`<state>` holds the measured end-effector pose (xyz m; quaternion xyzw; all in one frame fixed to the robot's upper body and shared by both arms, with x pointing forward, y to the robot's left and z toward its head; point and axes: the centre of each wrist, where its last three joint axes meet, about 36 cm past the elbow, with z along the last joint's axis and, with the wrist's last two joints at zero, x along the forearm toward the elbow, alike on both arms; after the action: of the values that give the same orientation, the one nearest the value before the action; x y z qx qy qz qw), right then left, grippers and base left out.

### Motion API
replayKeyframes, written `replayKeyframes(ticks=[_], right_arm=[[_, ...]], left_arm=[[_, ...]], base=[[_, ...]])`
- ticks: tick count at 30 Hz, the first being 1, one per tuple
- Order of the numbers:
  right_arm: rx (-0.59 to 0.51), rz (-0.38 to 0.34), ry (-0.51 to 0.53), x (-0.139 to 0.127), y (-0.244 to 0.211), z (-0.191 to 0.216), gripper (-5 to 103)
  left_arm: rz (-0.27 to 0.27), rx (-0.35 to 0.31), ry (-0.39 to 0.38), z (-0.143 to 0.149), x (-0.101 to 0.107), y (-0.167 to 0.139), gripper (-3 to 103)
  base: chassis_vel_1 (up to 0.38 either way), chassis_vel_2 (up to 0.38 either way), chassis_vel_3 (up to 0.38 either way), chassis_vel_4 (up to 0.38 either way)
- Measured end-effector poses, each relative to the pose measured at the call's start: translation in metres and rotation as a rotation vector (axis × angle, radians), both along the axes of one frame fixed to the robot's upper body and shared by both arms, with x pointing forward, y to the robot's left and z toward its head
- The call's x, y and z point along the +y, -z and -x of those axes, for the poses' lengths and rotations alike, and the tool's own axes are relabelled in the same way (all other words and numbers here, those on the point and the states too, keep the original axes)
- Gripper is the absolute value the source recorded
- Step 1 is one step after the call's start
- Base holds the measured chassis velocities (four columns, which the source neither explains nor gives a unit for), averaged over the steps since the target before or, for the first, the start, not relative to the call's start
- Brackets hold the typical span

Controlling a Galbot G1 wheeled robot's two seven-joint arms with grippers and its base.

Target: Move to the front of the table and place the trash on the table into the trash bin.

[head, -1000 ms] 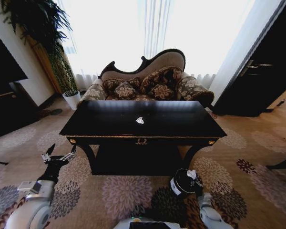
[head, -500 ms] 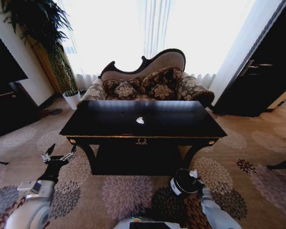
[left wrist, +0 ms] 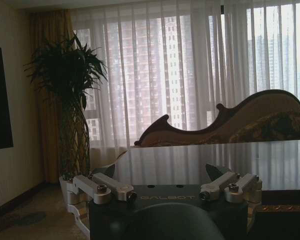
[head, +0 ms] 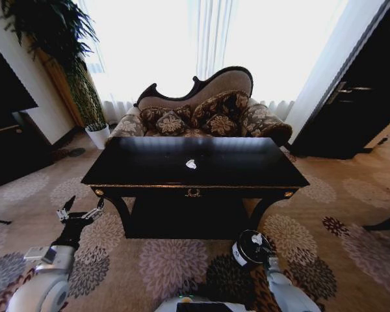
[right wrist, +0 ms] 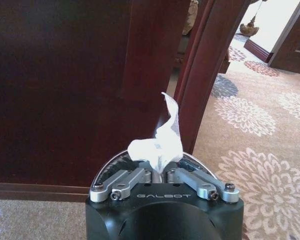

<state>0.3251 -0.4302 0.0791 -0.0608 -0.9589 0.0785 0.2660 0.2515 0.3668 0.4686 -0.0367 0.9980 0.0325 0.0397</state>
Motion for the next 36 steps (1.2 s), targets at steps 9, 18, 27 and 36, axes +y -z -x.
replayKeyframes(ticks=[9,18,27,36], right_arm=[[0.004,-0.005,-0.001,0.0031,-0.0004,-0.0039,42],[0.004,-0.007,0.000,0.0035,-0.0011,-0.0056,74],[0.000,-0.013,-0.001,0.0074,-0.0008,-0.0073,100],[-0.022,-0.017,-0.019,0.0102,-0.0021,-0.0007,100]], left_arm=[[0.000,0.000,0.000,0.0000,0.0000,0.0000,100],[0.000,0.000,0.000,0.0000,0.0000,0.0000,100],[0.000,0.000,0.000,0.0000,0.0000,0.0000,100],[0.000,0.000,0.000,0.0000,0.0000,0.0000,100]], base=[[0.000,0.000,0.000,0.000],[0.000,0.000,0.000,0.000],[0.000,0.000,0.000,0.000],[0.000,0.000,0.000,0.000]])
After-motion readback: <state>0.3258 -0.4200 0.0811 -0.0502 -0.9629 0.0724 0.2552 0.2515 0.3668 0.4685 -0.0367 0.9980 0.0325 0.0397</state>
